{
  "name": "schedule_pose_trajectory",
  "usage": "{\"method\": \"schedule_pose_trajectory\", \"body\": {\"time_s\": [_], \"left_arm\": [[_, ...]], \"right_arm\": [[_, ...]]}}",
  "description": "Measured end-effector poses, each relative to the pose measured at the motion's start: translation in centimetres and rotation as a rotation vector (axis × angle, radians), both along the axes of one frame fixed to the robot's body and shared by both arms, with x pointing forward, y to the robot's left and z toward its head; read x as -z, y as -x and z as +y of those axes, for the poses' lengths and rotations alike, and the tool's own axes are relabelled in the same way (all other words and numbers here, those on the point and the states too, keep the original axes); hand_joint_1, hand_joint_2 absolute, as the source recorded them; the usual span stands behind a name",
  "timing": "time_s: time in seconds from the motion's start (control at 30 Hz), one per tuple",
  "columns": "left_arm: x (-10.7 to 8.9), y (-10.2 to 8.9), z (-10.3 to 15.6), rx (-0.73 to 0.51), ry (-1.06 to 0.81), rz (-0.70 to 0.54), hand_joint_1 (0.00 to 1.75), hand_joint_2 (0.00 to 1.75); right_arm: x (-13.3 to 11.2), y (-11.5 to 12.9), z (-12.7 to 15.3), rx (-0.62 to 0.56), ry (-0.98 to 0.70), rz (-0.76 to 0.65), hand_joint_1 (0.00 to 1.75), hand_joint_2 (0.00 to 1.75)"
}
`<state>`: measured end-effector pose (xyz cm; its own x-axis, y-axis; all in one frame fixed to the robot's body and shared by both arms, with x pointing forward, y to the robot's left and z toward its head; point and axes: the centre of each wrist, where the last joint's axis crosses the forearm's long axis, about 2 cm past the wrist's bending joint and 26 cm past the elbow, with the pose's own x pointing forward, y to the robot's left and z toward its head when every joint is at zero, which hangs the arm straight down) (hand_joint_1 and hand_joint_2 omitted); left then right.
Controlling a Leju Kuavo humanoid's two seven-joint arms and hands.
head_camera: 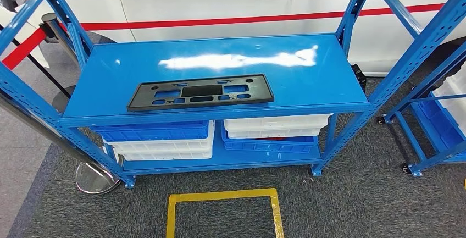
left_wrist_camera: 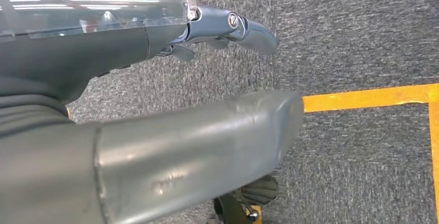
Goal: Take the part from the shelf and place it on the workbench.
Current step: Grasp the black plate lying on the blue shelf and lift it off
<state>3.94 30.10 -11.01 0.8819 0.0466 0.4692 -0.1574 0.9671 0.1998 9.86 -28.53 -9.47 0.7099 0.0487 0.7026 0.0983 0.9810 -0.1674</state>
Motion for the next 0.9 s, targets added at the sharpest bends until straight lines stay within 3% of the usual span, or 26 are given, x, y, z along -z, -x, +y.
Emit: {"method": "schedule_pose_trajectory", "body": {"time_s": [0.4, 0.7, 0.9], "left_arm": [[0.0, -0.1, -0.3, 0.001, -0.018, -0.025, 0.00, 0.00], [0.0, -0.3, -0.4, 0.016, -0.028, -0.042, 0.00, 0.00], [0.0, -0.4, -1.2, 0.033, -0.020, -0.051, 0.00, 0.00]], "right_arm": [[-5.2, -7.4, 2.3, -0.159, -0.065, -0.426, 0.00, 1.75], [-11.9, -11.8, 3.9, -0.316, -0.135, -0.749, 0.00, 1.75], [-16.6, -13.1, 4.1, -0.436, -0.146, -0.921, 0.00, 1.75]]}}
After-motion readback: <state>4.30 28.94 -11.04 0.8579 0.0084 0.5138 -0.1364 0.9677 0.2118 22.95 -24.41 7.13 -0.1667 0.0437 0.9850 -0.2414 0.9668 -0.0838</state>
